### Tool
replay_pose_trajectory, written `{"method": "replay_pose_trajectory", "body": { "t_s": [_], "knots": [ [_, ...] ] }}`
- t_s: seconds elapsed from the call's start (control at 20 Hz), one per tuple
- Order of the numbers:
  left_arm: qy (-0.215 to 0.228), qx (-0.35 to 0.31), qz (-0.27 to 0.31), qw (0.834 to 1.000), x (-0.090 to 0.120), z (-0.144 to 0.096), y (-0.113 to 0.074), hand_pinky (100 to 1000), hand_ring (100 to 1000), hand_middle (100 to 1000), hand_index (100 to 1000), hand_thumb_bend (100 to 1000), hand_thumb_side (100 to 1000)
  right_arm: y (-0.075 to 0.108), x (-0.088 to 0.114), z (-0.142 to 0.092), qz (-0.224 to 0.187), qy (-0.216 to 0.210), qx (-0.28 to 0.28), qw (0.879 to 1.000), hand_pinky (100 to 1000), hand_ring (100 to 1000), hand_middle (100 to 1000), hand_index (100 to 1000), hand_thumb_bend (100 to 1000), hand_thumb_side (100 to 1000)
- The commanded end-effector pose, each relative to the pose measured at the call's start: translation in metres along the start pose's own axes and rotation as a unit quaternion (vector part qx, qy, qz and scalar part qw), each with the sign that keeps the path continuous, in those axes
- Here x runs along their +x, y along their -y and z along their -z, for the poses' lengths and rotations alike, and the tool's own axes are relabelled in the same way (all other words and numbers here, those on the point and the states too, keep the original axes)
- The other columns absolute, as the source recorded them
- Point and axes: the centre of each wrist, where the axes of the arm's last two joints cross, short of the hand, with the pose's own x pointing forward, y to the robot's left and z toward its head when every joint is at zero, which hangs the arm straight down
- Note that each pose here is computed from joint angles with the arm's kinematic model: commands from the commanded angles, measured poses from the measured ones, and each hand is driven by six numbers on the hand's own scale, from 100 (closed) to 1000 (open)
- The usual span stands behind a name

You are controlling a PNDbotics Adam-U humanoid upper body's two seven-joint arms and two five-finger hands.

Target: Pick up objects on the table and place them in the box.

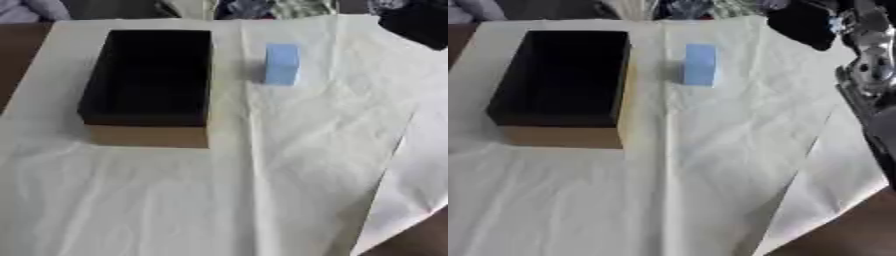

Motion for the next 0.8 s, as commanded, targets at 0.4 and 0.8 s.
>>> {"method": "replay_pose_trajectory", "body": {
  "t_s": [0.4, 0.8],
  "knots": [
    [0.009, -0.023, 0.005, 1.0, 0.007, 0.005, 0.0, 962, 698, 660, 857, 100, 534, 0.02, 0.044, 0.019, -0.11, -0.061, 0.078, 0.989, 872, 826, 790, 846, 100, 225],
    [0.004, -0.028, 0.007, 1.0, 0.007, 0.004, -0.001, 962, 698, 660, 856, 100, 533, 0.006, 0.057, 0.051, -0.149, -0.12, 0.172, 0.966, 874, 842, 803, 849, 100, 185]
  ]
}}
